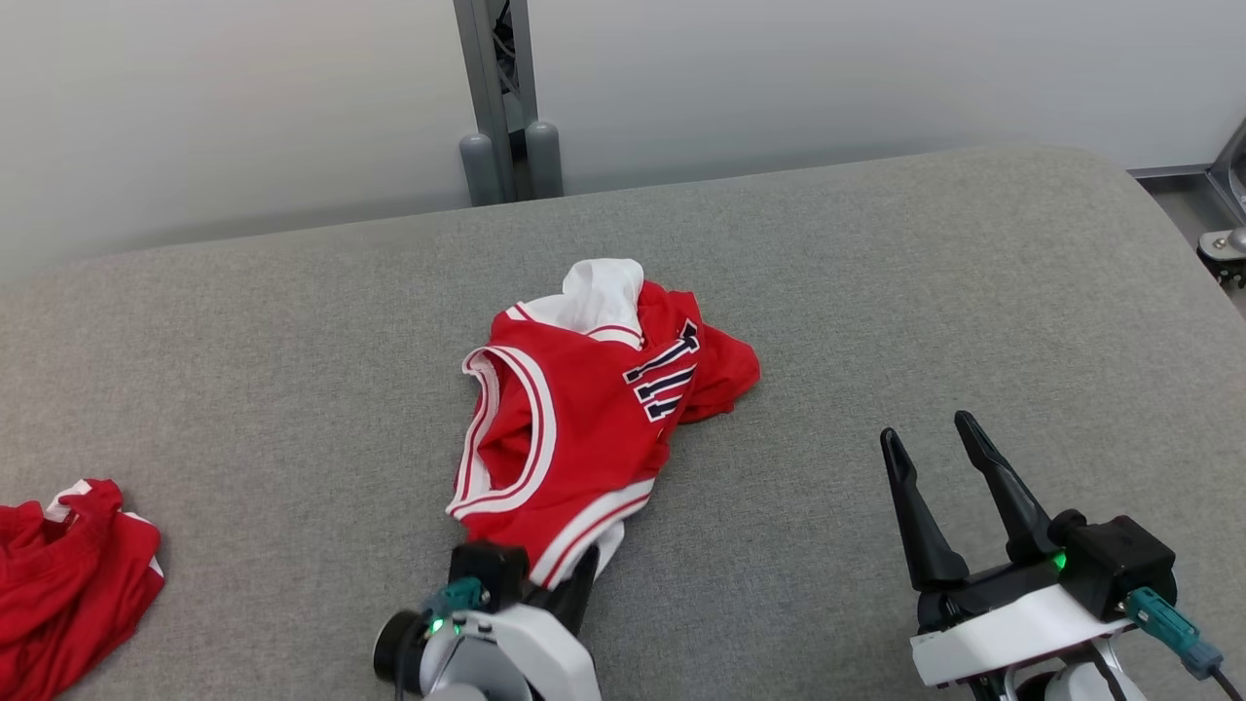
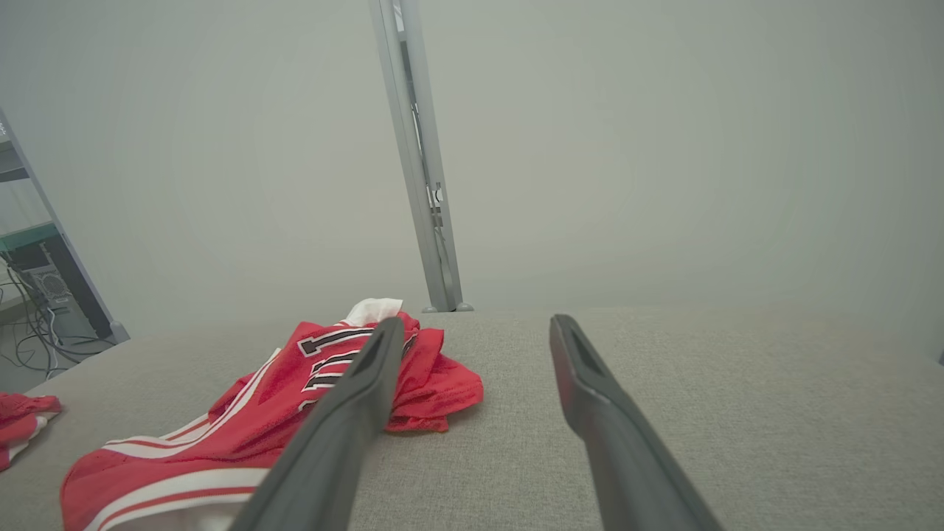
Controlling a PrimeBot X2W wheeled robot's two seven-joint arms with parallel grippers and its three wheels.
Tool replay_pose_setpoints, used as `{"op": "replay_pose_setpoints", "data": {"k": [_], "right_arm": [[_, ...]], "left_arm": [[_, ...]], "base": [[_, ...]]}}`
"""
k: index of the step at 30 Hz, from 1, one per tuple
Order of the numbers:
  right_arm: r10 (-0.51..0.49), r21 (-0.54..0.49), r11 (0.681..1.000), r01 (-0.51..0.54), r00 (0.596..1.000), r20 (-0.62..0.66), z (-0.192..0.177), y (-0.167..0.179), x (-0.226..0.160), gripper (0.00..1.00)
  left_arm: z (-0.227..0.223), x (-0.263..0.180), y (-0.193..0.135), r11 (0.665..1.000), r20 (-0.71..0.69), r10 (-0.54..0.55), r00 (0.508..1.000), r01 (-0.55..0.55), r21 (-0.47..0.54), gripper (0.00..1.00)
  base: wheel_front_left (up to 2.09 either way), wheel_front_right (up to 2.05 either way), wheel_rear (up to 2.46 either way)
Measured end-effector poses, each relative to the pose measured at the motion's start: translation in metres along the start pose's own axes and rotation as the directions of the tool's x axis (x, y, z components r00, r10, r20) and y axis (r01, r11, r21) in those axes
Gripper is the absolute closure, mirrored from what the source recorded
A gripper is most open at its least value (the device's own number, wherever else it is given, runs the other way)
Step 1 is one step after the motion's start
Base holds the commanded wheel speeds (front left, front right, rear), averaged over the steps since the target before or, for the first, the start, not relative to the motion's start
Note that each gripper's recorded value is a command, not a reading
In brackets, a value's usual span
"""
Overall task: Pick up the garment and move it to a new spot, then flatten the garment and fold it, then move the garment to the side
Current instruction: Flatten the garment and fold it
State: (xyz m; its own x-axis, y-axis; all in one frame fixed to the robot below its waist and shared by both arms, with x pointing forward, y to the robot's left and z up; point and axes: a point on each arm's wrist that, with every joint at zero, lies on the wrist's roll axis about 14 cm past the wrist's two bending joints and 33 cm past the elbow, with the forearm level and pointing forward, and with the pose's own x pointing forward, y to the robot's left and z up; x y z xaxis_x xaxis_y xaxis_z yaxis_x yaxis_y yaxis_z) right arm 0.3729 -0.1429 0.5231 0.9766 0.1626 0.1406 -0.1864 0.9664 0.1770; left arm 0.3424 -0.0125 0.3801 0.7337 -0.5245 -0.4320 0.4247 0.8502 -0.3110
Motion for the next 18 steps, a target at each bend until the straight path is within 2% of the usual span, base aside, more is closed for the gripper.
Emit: {"op": "replay_pose_setpoints", "data": {"k": [3,7,14,18], "right_arm": [[-0.008,0.002,1.0,0.008,1.0,0.015,0.005,-0.002,-0.001,0.0],[-0.004,0.009,1.0,0.004,1.0,0.024,0.008,0.002,-0.003,0.0],[-0.007,0.016,1.0,0.006,0.999,0.04,0.013,0.004,-0.007,0.0],[-0.032,0.011,0.999,0.032,0.998,0.058,0.02,-0.004,-0.009,0.0]], "left_arm": [[0.054,0.003,-0.013,0.997,0.166,-0.045,0.985,0.056,-0.06,1.0],[0.135,-0.005,-0.035,0.981,0.367,-0.132,0.921,0.174,-0.083,1.0],[0.237,-0.021,-0.063,0.96,0.495,-0.269,0.826,0.272,0.068,1.0],[0.289,-0.028,-0.086,0.931,0.552,-0.339,0.762,0.355,0.081,1.0]], "base": [[0.0,0.0,0.0],[0.0,0.0,0.0],[0.0,0.0,0.0],[0.0,0.0,0.0]]}}
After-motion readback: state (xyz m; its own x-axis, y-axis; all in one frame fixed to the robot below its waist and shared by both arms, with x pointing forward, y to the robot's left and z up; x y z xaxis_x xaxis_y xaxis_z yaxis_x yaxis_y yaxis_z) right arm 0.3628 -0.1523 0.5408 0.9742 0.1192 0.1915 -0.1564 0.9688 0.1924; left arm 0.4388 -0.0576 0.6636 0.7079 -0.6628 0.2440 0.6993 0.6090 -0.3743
